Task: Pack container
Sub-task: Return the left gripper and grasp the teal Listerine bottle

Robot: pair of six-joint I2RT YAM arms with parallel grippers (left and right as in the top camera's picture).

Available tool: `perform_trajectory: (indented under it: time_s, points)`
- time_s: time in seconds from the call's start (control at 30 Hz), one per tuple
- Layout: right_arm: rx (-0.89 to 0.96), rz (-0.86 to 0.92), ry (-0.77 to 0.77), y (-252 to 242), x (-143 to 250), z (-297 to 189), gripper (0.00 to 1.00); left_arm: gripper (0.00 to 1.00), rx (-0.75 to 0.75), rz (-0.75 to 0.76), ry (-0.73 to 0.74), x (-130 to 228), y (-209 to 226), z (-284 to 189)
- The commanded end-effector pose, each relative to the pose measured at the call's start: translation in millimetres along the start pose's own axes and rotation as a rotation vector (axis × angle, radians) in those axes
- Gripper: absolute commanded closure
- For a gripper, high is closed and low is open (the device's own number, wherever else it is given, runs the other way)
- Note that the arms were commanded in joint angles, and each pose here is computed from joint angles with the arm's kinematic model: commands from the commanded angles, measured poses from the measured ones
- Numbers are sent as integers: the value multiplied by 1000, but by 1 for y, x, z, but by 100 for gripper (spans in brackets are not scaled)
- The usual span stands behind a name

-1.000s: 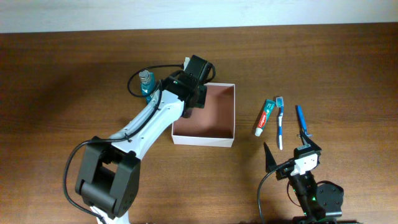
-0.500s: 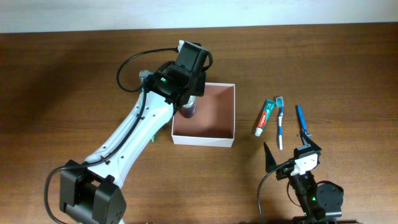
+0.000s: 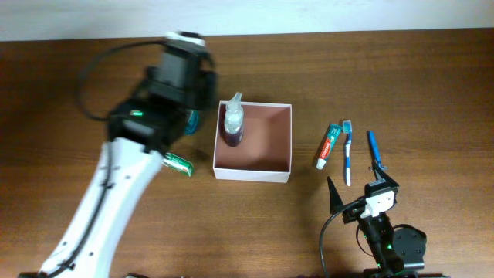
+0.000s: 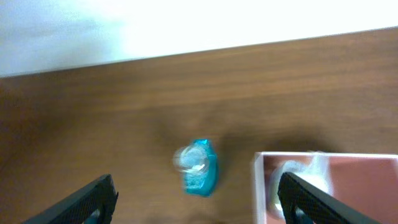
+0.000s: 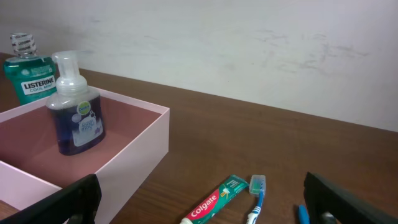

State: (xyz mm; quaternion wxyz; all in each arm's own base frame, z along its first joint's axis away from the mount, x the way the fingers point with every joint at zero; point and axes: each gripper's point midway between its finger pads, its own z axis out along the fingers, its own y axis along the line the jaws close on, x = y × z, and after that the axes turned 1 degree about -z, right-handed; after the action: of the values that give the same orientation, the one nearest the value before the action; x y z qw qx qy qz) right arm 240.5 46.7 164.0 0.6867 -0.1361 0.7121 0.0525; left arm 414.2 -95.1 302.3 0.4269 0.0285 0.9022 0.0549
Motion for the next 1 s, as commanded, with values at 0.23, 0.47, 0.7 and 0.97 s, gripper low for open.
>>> perform_trajectory:
  time_s: [0.23, 0.47, 0.7, 0.97]
  points:
    - [-19, 4, -1, 4, 2, 0, 1, 21, 190, 117, 358, 83, 16, 112]
    - [-19, 4, -1, 4, 2, 0, 1, 32, 233, 118, 471, 120, 2, 150]
    - [-19, 4, -1, 4, 2, 0, 1, 55, 268, 109, 464, 122, -7, 161]
    - [-19, 4, -1, 4, 2, 0, 1, 76, 265, 106, 393, 90, -1, 130]
